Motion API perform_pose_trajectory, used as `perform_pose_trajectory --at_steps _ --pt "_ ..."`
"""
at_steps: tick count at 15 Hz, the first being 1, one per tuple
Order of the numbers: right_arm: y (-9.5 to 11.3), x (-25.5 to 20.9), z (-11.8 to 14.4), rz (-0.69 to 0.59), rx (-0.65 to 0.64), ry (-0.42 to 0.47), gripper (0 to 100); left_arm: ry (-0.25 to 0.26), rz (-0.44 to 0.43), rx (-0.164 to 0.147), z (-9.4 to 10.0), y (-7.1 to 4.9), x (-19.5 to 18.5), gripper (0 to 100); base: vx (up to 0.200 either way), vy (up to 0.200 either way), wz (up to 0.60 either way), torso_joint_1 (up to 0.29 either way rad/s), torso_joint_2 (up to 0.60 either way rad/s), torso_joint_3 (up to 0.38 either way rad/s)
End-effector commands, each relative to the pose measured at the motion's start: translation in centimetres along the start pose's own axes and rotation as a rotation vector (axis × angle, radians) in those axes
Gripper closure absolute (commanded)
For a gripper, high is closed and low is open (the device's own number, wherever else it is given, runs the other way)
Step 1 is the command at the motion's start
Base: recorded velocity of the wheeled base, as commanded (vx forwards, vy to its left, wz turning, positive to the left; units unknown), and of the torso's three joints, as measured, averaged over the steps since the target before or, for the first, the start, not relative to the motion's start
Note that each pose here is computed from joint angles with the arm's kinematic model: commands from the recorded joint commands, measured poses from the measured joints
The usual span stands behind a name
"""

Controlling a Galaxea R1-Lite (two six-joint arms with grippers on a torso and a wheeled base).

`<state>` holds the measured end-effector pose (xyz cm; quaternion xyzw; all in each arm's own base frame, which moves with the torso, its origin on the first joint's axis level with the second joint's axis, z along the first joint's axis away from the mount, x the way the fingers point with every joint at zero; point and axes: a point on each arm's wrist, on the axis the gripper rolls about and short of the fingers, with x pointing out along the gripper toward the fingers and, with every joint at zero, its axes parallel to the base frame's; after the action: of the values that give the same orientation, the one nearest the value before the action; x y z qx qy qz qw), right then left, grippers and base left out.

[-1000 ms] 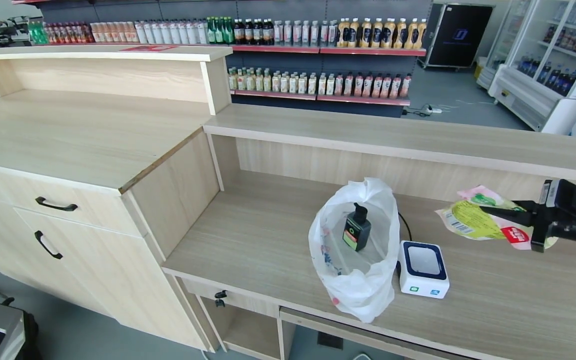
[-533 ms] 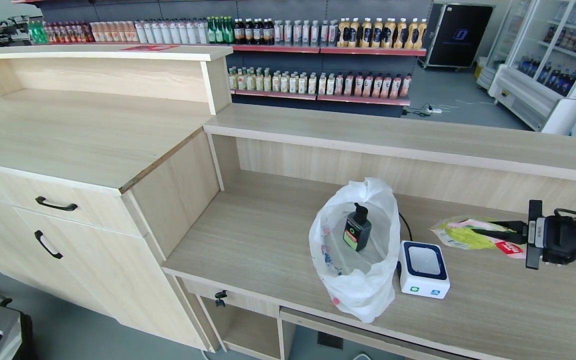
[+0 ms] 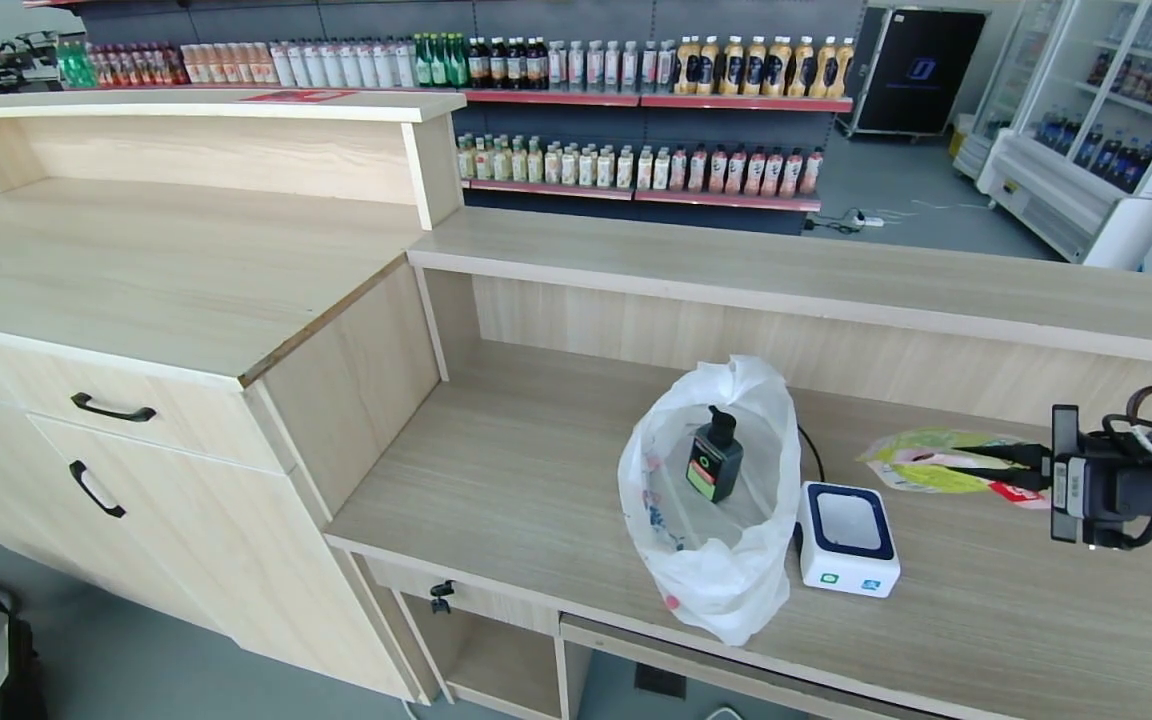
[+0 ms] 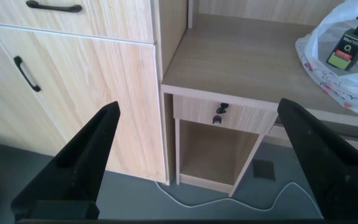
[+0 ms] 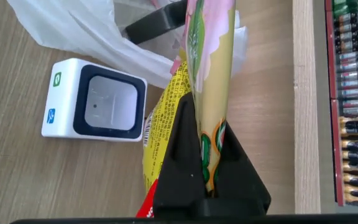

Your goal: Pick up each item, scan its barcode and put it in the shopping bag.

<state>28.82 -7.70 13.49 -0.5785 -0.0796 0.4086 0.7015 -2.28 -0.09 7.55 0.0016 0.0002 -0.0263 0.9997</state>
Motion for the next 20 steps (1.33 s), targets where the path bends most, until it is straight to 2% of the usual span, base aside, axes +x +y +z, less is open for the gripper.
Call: perform_pose_trajectory --at_steps 1,3,6,11,18,20 --pt "0.2 0.7 -0.1 0.011 -0.005 -0.019 100 0.001 -0.001 0.0 0.0 0.0 0.0 0 0.0 0.0 0.0 0.0 0.0 0.0" --pt "-0.2 1.7 -0.3 0.013 -0.062 -0.046 100 0.001 0.0 0.0 0.0 0.0 0.0 0 0.0 0.0 0.0 0.0 0.0 0.0" --pt "0.1 2.9 -0.3 0.029 -0.058 -0.088 100 0.001 0.0 0.0 0.0 0.0 0.0 0 0.0 0.0 0.0 0.0 0.0 0.0" --pt "-0.6 3.5 -0.7 0.001 -0.107 -0.089 100 0.001 -0.001 0.0 0.0 0.0 0.0 0 0.0 0.0 0.0 0.0 0.0 0.0" --pt "-0.4 3.7 -0.9 0.004 -0.105 -0.096 100 0.001 0.0 0.0 0.0 0.0 0.0 0 0.0 0.0 0.0 0.0 0.0 0.0" --pt "-0.2 4.2 -0.8 0.006 -0.102 -0.135 100 0.001 0.0 0.0 0.0 0.0 0.0 0 0.0 0.0 0.0 0.0 0.0 0.0"
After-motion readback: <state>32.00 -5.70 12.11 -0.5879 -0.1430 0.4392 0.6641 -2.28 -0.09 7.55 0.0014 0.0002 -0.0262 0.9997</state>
